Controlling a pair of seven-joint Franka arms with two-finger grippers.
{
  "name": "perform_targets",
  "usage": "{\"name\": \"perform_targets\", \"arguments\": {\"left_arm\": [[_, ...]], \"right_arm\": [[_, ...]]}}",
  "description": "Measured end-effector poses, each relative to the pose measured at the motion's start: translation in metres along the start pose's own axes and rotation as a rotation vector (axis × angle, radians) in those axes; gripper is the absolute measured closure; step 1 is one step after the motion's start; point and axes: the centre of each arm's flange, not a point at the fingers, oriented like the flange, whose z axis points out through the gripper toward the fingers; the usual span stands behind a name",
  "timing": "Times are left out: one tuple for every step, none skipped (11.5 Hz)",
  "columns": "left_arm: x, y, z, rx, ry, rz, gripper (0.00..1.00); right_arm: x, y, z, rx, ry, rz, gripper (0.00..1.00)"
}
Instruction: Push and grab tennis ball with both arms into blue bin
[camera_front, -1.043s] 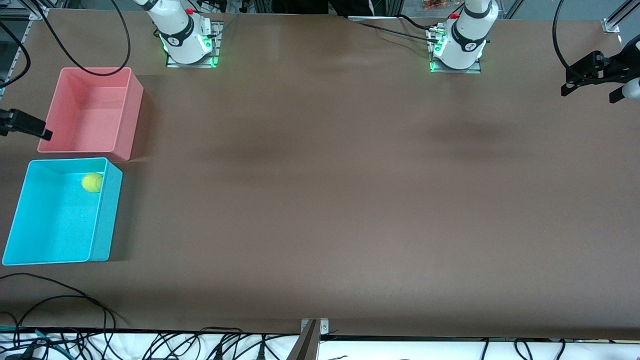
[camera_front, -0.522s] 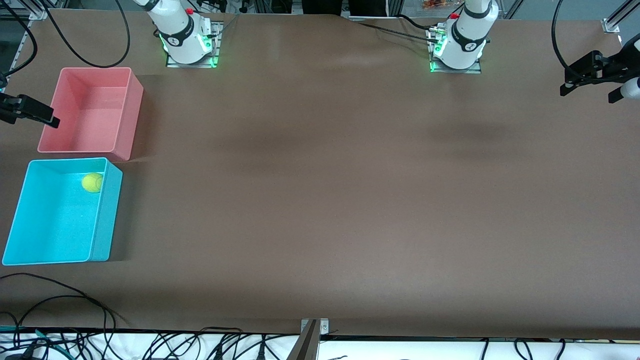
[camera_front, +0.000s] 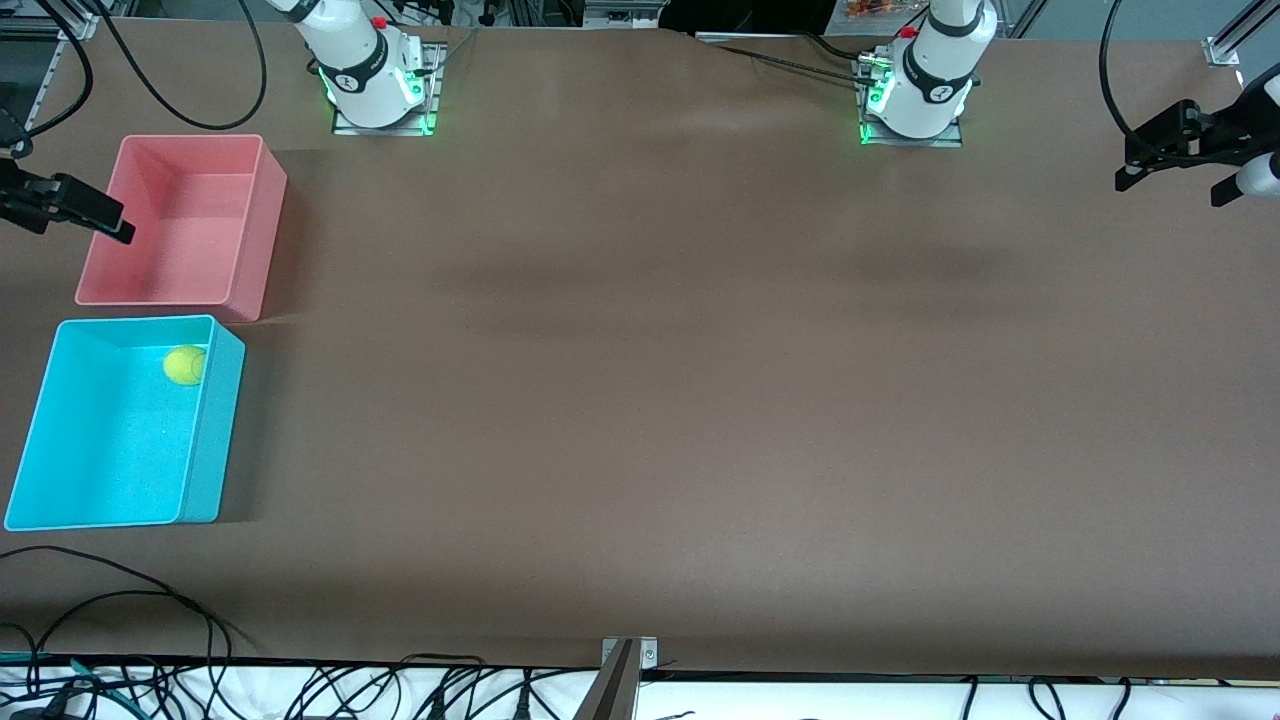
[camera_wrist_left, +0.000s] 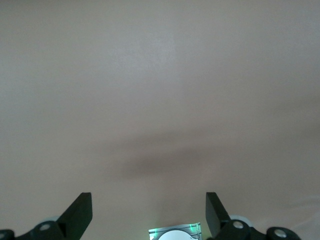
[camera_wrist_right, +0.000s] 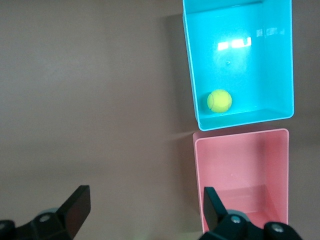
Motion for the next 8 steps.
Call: {"name": "perform_targets", "arguments": {"left_arm": [[0.0000, 0.0000, 0.0000, 0.000, 0.000, 0.000, 0.00], [0.0000, 0.0001, 0.0000, 0.000, 0.000, 0.000, 0.00], [0.0000, 0.0001, 0.0000, 0.000, 0.000, 0.000, 0.00], [0.0000, 0.0001, 0.0000, 0.000, 0.000, 0.000, 0.00], [0.0000, 0.0001, 0.0000, 0.000, 0.000, 0.000, 0.00], [0.0000, 0.0001, 0.0000, 0.000, 0.000, 0.000, 0.00], [0.0000, 0.0001, 0.0000, 0.000, 0.000, 0.000, 0.00], [0.0000, 0.0001, 0.0000, 0.000, 0.000, 0.000, 0.00]], "right_arm": [[-0.0017, -0.0007, 0.0001, 0.000, -0.001, -0.001, 0.00], [-0.0025, -0.0011, 0.0003, 0.001, -0.002, -0.001, 0.00], [-0.0029, -0.0011, 0.0008, 0.001, -0.003, -0.001, 0.00], [-0.0032, -0.0011, 0.0007, 0.001, -0.003, -0.001, 0.00], [-0.0039, -0.0010, -0.0004, 0.001, -0.001, -0.001, 0.00], [-0.0049, -0.0008, -0.0020, 0.002, 0.002, -0.001, 0.00], [-0.0059, -0.0007, -0.0035, 0.002, 0.005, -0.001, 0.00], [-0.0065, -0.0006, -0.0044, 0.002, 0.007, 0.000, 0.00]]}}
